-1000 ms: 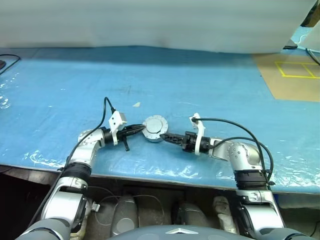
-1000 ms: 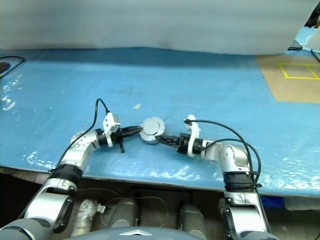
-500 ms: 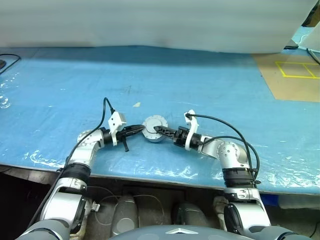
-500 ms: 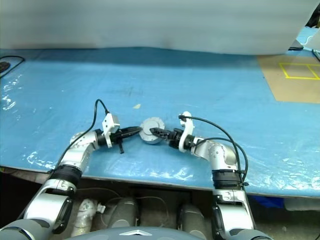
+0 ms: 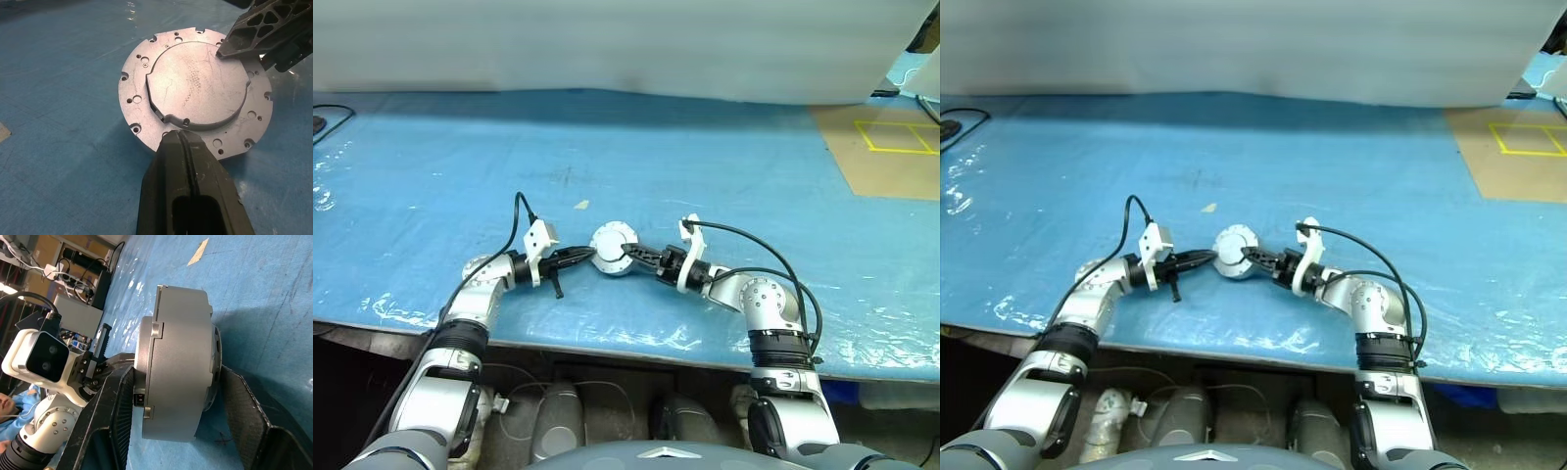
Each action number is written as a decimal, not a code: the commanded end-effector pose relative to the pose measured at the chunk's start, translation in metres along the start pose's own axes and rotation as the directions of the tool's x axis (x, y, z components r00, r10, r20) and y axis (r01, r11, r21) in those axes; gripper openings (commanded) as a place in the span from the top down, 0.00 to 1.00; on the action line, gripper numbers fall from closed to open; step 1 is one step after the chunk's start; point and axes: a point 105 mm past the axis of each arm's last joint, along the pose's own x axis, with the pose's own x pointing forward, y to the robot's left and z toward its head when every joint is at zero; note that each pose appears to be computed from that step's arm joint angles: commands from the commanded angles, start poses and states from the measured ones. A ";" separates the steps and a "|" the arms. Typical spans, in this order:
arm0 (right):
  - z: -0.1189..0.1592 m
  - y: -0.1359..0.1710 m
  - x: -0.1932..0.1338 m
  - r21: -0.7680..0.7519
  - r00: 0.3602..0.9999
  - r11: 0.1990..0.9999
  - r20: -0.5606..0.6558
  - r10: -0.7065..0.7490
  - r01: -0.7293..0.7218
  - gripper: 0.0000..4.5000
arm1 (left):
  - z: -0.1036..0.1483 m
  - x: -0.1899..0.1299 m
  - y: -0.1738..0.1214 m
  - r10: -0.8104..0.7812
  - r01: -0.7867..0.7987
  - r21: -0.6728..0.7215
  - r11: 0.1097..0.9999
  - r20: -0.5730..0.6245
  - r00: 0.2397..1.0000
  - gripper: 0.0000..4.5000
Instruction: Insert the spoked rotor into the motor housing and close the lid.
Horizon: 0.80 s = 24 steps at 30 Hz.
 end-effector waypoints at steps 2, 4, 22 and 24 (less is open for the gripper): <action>0.006 0.013 0.005 -0.009 0.998 0.998 0.014 0.063 -0.063 0.49 | 0.004 0.000 -0.002 0.006 -0.003 -0.047 0.999 0.051 0.999 1.00; 0.006 0.013 0.005 -0.008 0.998 0.998 0.010 0.058 -0.058 0.49 | 0.016 -0.003 0.001 0.013 -0.004 -0.078 0.997 0.115 0.993 1.00; 0.022 0.005 0.010 0.238 0.992 0.964 0.072 0.101 -0.115 0.49 | 0.051 -0.035 0.023 0.205 -0.099 -0.362 0.927 0.269 0.941 1.00; 0.030 0.012 0.009 0.257 0.985 0.952 0.101 0.143 -0.164 0.49 | 0.057 -0.040 0.024 0.216 -0.058 -0.446 0.893 0.313 0.925 1.00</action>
